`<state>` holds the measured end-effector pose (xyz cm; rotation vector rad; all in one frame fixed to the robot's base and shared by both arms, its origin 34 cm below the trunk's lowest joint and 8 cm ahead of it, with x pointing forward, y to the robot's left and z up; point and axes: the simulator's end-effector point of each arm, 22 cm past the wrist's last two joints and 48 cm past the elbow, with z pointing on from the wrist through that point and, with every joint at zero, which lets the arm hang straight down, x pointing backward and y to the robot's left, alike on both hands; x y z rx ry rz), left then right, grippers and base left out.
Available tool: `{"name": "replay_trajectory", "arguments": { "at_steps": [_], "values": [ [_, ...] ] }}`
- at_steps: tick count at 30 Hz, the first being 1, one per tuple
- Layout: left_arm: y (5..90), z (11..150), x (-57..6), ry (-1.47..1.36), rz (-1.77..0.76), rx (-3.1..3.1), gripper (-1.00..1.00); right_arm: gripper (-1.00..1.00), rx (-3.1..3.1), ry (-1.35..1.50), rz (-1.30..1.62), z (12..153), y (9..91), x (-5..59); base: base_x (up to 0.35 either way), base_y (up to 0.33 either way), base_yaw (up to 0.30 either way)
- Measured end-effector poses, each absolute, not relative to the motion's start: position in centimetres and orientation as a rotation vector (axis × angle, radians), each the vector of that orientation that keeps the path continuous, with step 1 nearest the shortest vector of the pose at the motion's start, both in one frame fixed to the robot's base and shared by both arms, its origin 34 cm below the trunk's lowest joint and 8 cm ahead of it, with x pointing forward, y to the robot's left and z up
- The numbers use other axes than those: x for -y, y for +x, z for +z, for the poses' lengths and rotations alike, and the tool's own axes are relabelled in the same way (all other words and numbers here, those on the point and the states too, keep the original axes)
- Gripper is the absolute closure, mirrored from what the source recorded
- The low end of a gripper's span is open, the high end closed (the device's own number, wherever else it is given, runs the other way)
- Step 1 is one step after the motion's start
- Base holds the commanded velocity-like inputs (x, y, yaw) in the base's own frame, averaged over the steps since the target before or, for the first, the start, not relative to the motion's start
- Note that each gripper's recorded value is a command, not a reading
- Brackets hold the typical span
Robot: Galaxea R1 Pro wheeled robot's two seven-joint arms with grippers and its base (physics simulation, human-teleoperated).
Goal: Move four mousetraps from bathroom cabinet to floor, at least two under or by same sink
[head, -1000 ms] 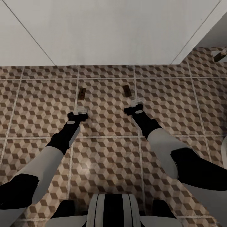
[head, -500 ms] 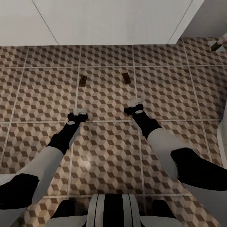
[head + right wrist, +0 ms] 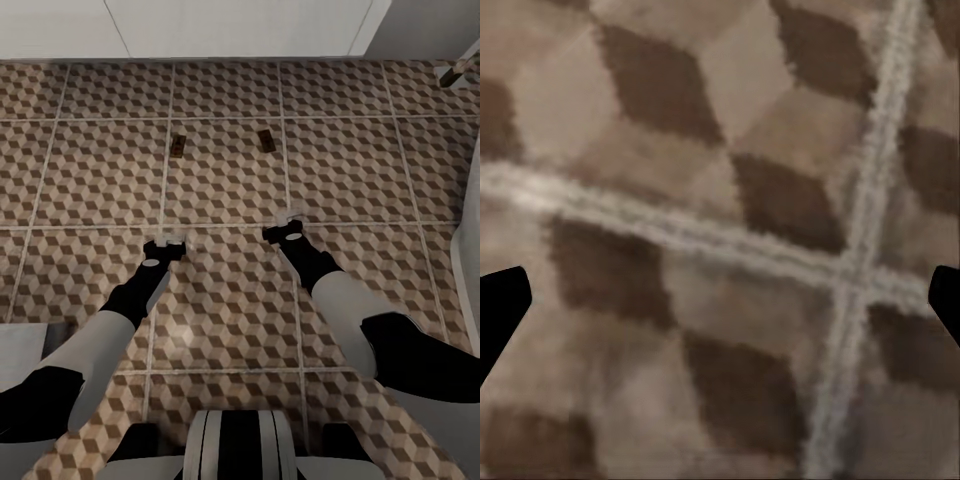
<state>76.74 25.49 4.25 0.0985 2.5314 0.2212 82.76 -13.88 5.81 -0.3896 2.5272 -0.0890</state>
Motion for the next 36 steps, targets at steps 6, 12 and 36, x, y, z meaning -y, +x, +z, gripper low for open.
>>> {"name": "replay_trajectory", "arguments": {
  "at_steps": [6, 12, 36],
  "values": [
    [76.47, 4.02, -25.54, 0.099, 0.223, -2.537, -1.0, -1.0, -2.527, -0.389, -0.089, 5.81, 82.76, 13.88, -0.331, 0.0, 0.0],
    [76.6, 4.1, -25.53, 0.096, 0.221, -2.525, -1.0, -1.0, -2.527, -0.389, -0.089, 5.83, 82.77, 13.88, -0.267, 0.0, 0.0],
    [76.79, 4.27, -25.65, 0.094, 0.223, -2.517, -1.0, -1.0, -2.512, -0.388, -0.085, 5.91, 82.89, 13.79, -0.017, 0.0, 0.0]
  ]
}}
